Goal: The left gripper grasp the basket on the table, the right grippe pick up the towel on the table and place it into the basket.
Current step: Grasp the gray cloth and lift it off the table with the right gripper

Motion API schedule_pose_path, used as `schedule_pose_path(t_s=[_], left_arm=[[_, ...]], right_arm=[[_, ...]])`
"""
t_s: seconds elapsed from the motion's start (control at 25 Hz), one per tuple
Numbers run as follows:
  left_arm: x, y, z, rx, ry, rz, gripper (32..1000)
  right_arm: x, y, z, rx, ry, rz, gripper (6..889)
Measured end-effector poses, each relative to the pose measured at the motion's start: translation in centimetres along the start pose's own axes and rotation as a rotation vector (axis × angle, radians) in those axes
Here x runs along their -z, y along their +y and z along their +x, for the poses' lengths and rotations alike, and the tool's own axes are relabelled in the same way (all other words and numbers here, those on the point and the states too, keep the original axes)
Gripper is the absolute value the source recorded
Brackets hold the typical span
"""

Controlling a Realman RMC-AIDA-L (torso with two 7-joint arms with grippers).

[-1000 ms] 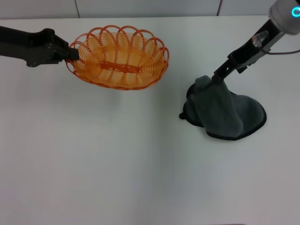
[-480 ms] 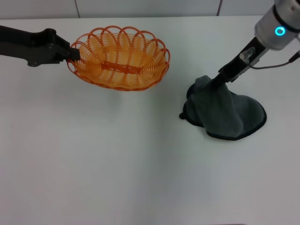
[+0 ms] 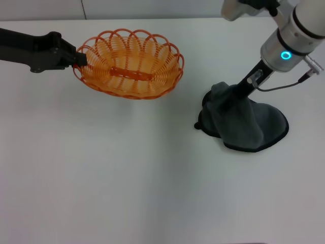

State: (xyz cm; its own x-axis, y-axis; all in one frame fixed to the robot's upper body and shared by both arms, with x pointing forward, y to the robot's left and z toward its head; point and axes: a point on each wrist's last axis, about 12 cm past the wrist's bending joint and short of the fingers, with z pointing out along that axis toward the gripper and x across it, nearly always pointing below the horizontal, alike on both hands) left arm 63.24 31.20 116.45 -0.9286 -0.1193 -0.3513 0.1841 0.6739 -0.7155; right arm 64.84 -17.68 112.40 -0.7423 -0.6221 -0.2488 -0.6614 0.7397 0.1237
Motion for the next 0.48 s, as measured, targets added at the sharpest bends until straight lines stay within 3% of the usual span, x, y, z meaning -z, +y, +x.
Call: schedule_pose_path(t_s=[0.48], left_arm=[[-0.02, -0.06, -0.06, -0.002, -0.003, 0.003, 99]], right_arm=[[-0.97, -0.26, 0.43, 0.013, -0.021, 0.022, 861]])
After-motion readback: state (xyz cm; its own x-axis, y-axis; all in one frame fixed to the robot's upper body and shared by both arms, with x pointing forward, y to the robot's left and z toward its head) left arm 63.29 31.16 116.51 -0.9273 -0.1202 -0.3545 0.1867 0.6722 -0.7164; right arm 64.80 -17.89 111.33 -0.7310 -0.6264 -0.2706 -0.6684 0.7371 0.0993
